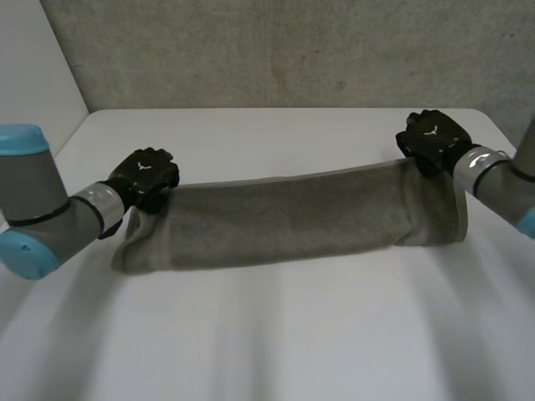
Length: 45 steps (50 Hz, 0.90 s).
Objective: Fold the towel.
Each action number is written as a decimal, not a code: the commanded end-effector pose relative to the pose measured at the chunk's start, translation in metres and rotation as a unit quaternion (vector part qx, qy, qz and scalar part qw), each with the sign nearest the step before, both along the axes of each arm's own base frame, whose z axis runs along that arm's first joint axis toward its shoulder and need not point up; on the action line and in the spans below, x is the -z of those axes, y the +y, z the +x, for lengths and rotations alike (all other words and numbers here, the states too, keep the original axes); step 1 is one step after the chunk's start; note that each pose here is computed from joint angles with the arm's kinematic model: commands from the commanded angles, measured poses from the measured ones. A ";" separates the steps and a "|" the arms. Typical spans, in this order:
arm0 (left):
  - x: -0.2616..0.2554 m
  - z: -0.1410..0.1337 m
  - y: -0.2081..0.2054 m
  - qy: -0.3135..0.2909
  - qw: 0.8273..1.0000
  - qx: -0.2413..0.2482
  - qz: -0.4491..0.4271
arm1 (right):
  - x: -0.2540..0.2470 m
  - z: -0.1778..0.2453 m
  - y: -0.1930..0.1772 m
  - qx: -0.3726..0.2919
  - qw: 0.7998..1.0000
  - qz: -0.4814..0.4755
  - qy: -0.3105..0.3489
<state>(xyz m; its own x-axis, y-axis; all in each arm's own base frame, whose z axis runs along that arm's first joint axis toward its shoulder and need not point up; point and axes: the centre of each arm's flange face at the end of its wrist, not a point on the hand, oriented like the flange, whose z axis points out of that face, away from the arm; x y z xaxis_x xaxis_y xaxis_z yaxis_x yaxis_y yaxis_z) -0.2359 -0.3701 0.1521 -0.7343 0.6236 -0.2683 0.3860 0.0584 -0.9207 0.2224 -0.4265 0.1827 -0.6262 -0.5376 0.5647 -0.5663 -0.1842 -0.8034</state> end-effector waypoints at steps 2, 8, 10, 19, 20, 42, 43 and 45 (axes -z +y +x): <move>0.013 -0.012 -0.016 0.007 0.999 0.007 -0.041 | 0.022 0.017 -0.021 0.014 0.999 -0.044 -0.005; 0.016 -0.016 -0.027 0.012 0.997 0.008 -0.070 | 0.030 0.026 -0.031 0.014 0.997 -0.072 -0.012; 0.017 -0.016 -0.029 0.012 0.997 0.008 -0.073 | 0.030 0.026 -0.034 0.018 0.996 -0.080 -0.017; 0.026 -0.016 -0.036 0.011 0.997 0.008 -0.071 | 0.039 0.034 -0.045 0.020 0.994 -0.097 -0.035; 0.026 -0.016 -0.036 0.011 0.997 0.008 -0.071 | 0.042 0.036 -0.045 0.018 0.995 -0.096 -0.035; -0.002 -0.007 -0.052 -0.032 0.978 -0.042 -0.203 | -0.003 0.037 -0.045 0.027 0.989 -0.133 -0.057; -0.011 -0.007 -0.052 -0.027 0.975 -0.043 -0.218 | -0.003 0.037 -0.045 0.027 0.989 -0.133 -0.057; -0.022 -0.006 -0.051 -0.023 0.971 -0.046 -0.235 | -0.016 0.036 -0.042 0.028 0.988 -0.135 -0.072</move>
<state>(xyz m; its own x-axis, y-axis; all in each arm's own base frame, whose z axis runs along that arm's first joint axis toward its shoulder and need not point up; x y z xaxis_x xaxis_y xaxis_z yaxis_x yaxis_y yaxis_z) -0.2439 -0.4225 0.1473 -0.7448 0.4105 -0.5260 0.4588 -0.2573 -0.8505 0.2596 -0.4752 0.1636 -0.7055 -0.3541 0.6139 -0.5093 -0.3491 -0.7866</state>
